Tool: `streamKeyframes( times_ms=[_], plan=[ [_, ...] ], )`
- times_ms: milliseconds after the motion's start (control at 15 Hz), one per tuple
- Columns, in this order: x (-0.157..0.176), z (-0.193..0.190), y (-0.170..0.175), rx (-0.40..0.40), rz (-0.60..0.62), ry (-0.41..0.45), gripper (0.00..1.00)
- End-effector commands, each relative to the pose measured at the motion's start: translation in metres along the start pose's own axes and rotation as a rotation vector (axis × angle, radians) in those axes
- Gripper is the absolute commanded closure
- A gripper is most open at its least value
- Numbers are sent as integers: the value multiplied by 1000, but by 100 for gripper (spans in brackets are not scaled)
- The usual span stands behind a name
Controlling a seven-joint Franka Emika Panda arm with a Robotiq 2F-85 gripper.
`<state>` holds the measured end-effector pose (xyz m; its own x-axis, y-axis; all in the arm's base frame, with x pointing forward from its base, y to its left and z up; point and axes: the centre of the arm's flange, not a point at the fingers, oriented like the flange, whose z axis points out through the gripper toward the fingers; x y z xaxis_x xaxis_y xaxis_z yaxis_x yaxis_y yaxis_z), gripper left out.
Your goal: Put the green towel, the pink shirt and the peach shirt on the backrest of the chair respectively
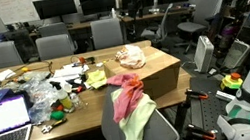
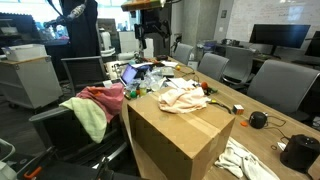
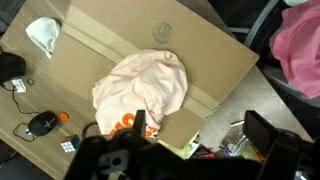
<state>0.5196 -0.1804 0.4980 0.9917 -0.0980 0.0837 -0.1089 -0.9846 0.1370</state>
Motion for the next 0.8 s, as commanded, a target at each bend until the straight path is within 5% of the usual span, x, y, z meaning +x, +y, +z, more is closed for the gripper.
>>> streamKeyframes(
  times_ms=[0,733],
  plan=[
    [34,9,14,40,81,37,0],
    [94,95,46,49,206,-66,0]
  ],
)
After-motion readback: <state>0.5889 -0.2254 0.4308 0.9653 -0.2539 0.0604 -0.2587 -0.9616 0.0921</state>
